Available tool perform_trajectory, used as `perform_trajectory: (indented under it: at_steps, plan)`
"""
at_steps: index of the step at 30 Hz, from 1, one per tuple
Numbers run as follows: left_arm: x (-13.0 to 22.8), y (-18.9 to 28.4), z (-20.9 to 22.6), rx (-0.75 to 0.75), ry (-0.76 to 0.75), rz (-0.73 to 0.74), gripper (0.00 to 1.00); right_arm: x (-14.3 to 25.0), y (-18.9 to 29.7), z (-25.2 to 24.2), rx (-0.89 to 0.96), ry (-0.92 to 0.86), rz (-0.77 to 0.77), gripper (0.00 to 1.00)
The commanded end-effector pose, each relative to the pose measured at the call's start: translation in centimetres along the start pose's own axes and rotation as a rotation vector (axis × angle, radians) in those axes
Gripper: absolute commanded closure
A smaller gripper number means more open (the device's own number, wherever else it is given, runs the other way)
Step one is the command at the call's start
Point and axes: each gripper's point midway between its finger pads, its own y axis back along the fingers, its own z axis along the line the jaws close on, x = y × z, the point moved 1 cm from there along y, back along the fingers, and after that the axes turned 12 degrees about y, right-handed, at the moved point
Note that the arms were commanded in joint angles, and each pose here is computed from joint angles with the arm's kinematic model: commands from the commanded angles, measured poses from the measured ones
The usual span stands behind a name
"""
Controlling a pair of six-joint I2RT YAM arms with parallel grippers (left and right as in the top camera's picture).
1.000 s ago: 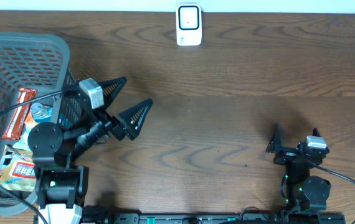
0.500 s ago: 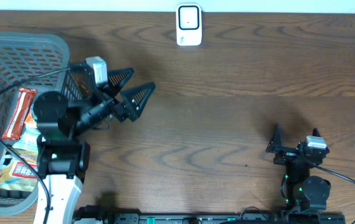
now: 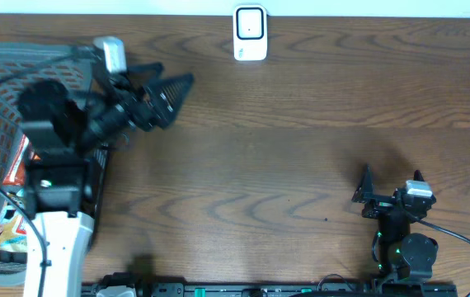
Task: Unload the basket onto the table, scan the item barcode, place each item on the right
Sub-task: 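Move the left gripper up and into the grey basket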
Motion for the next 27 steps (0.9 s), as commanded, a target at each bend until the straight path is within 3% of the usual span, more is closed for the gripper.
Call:
perform_trajectory:
  at_steps: [1, 7, 9, 21, 24, 27]
  plan:
    - [-5.2, 2.5, -0.1, -0.176, -0.038, -0.138, 0.02, 0.0, 0.0, 0.0, 0.003, 0.013, 0.0, 0.01]
    - [-8.7, 11.9, 5.8, -0.794, 0.131, -0.361, 0.02, 0.0, 0.0, 0.0, 0.003, 0.013, 0.0, 0.01]
    - [-9.1, 14.9, 7.1, -0.935, 0.153, -0.425, 0.02, 0.0, 0.0, 0.0, 0.003, 0.013, 0.0, 0.01]
    - [-7.2, 18.3, 11.3, -1.17, 0.243, -0.417, 0.02, 0.0, 0.0, 0.0, 0.003, 0.013, 0.0, 0.01]
    - [-6.5, 18.3, 13.6, -1.226, 0.314, -0.382, 0.02, 0.0, 0.0, 0.0, 0.003, 0.013, 0.0, 0.01]
    - [-5.6, 19.2, 15.9, -1.276, 0.485, -0.421, 0.02, 0.0, 0.0, 0.0, 0.003, 0.013, 0.0, 0.01]
